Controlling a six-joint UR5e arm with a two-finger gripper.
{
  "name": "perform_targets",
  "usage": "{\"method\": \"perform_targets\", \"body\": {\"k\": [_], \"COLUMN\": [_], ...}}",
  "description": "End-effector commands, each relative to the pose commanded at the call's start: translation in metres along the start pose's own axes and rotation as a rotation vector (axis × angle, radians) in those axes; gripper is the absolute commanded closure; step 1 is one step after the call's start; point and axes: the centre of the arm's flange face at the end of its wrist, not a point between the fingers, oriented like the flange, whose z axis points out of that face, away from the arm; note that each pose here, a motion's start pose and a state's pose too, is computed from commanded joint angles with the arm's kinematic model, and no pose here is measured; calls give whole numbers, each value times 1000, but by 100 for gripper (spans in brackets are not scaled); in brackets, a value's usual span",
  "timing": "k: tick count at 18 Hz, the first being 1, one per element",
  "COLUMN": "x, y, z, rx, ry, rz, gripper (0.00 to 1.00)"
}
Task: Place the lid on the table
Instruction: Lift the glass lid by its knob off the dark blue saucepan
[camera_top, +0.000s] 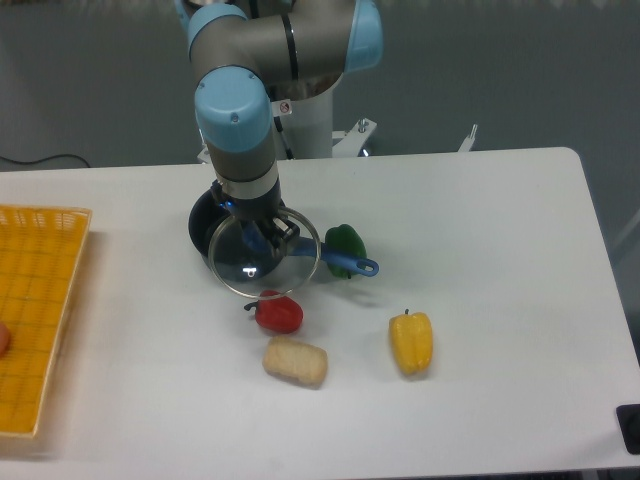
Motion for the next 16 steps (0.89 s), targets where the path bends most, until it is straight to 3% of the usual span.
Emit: {"method": "perform_targets", "body": {"k": [8,16], "x": [-15,-47], "y": [12,46], "z": [-5,-5], "rx": [-1,-15], "ry": [-6,9], "rz": [-23,97], "gripper": [42,42]}}
